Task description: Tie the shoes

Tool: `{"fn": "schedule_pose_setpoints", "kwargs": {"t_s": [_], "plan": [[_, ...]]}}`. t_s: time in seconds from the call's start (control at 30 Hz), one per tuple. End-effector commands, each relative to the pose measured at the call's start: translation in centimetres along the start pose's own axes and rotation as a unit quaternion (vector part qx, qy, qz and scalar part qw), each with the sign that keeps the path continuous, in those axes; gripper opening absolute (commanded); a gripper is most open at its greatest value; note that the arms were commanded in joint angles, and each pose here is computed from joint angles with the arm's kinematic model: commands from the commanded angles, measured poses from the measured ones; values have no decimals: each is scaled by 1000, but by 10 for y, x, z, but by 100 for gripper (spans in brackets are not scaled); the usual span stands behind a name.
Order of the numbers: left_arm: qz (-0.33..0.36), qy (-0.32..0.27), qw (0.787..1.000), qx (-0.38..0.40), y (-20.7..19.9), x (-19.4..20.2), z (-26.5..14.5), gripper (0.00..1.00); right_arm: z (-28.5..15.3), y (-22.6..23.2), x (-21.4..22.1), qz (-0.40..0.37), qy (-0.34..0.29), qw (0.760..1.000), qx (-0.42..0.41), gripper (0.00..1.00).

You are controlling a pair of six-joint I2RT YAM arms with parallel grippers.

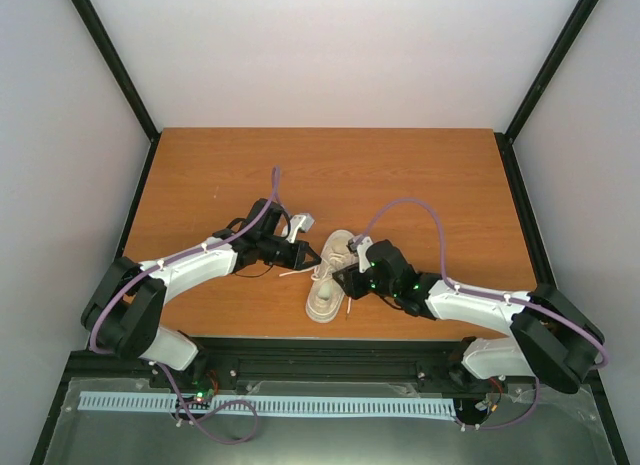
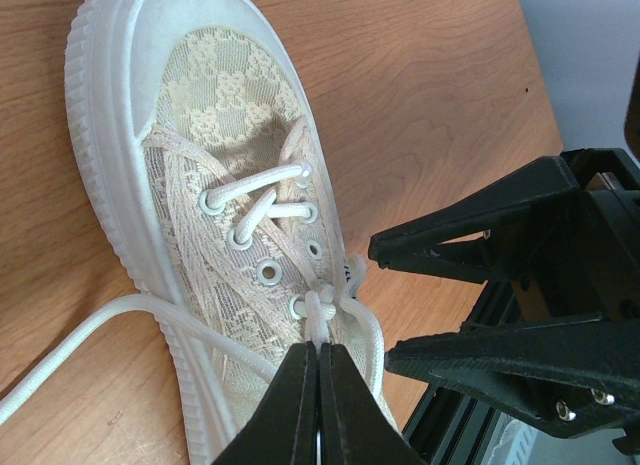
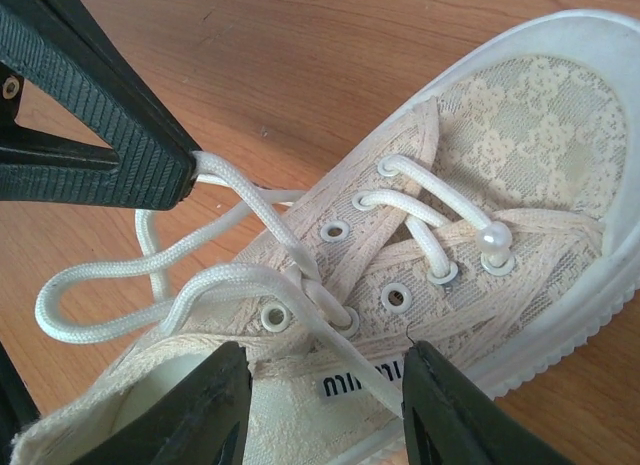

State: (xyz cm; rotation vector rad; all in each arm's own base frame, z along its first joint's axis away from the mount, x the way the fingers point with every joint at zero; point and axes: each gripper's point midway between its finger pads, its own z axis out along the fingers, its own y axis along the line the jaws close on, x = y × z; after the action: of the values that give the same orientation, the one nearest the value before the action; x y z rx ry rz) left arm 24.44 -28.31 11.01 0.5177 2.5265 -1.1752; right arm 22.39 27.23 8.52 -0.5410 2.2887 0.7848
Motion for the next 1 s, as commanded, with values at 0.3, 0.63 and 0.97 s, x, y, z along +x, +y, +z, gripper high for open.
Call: {"fn": "schedule_pose_setpoints", "kwargs": {"t_s": [0.3,0.63,0.97], "plan": [[11,-9,1000,7,-6,-7,0,1,10,-3,-6,-46,-11,999,2,35],[8,-10,1000,6,-5,-7,2,1,10,0,-9,-54,-21,998,-4,10],[9,-12,1000,7,-4,-8,2,1,1,13,-18,-67,-34,997,-31,3]]}}
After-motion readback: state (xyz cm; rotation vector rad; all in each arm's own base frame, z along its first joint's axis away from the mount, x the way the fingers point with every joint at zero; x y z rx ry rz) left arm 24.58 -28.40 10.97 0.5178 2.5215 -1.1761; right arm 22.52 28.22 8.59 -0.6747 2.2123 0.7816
